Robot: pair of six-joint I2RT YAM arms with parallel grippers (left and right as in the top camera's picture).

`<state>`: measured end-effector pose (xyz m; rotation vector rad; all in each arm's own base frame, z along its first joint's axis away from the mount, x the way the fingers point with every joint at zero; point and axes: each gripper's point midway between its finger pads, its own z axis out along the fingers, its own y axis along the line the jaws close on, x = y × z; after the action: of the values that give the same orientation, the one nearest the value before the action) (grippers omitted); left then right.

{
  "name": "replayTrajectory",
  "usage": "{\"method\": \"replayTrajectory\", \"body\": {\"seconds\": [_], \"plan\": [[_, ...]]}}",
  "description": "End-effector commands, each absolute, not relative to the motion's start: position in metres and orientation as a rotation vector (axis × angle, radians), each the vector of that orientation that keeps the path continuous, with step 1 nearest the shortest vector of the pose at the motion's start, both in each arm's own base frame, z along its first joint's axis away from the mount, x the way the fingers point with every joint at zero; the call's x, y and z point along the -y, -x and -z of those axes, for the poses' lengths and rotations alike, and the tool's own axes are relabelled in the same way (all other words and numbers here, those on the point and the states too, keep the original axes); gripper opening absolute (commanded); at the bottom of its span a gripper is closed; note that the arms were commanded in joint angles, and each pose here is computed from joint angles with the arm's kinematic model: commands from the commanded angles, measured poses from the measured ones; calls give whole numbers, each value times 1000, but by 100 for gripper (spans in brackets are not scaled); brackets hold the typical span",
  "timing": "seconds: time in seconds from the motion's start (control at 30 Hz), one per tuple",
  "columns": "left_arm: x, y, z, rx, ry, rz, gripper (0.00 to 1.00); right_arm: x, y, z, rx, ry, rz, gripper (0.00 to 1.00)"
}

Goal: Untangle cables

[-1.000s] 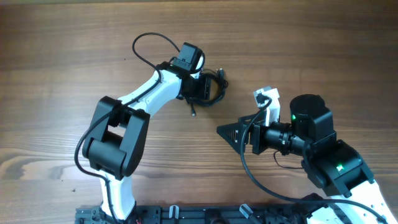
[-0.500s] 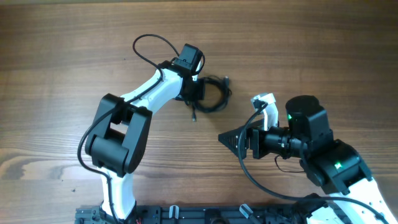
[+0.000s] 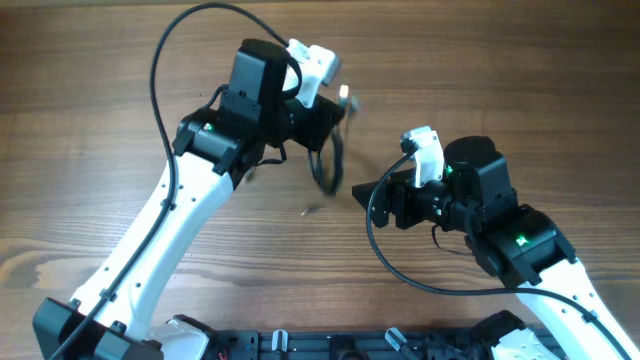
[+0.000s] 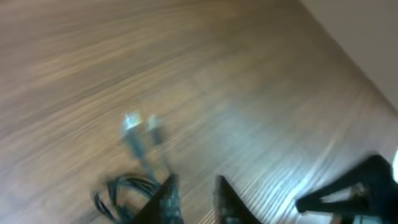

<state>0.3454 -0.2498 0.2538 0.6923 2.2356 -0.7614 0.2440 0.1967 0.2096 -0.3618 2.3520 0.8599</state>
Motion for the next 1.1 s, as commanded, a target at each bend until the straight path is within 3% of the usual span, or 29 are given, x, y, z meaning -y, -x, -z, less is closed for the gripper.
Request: {"method": "replayTrajectory", "body": {"seconds": [0.0, 0.13, 0.2, 0.27, 0.3, 0.33, 0.37, 0.4, 0.47, 0.53, 0.57, 0.6, 0.7, 0.8, 1.07], "plan": [[242, -350, -263, -2213, -673, 683, 33, -197, -247, -213, -2327, 393, -829, 91], [168, -376, -236, -2380, -253, 211, 41, -195, -245, -208, -2355, 387, -826, 94], [121, -376, -230, -2409, 45, -5, 37, -191, -244, -190, -2420, 367, -789, 94], [95, -376, -225, -2425, 245, -26, 36, -171, -250, -156, -2555, 293, -607, 95], [86, -375, -221, -2440, 309, -8, 37, -162, -252, -138, -2618, 281, -509, 100], [80, -373, -216, -2478, 356, 50, 42, -161, -251, -122, -2656, 395, -460, 100], [80, -368, -209, -2540, 382, 176, 49, -172, -241, -101, -2670, 695, -495, 100], [82, -365, -207, -2575, 401, 282, 51, -185, -236, -93, -2663, 811, -592, 100], [80, -363, -206, -2598, 414, 364, 55, -226, -224, -89, -2577, 965, -939, 99], [78, -364, -206, -2599, 363, 346, 61, -255, -218, -90, -2483, 1052, -1100, 99], [78, -364, -206, -2600, 352, 342, 63, -265, -214, -88, -2433, 1127, -1114, 93], [78, -364, -206, -2601, 351, 342, 65, -271, -213, -84, -2400, 1189, -1075, 86], [78, -363, -206, -2604, 352, 341, 67, -264, -236, -49, -2456, 1208, -718, 89], [78, -363, -206, -2604, 352, 341, 68, -249, -276, -29, -2528, 978, -462, 73], [84, -361, -205, -2611, 293, 337, 71, -255, -283, -13, -2523, 978, -465, 73]]}}
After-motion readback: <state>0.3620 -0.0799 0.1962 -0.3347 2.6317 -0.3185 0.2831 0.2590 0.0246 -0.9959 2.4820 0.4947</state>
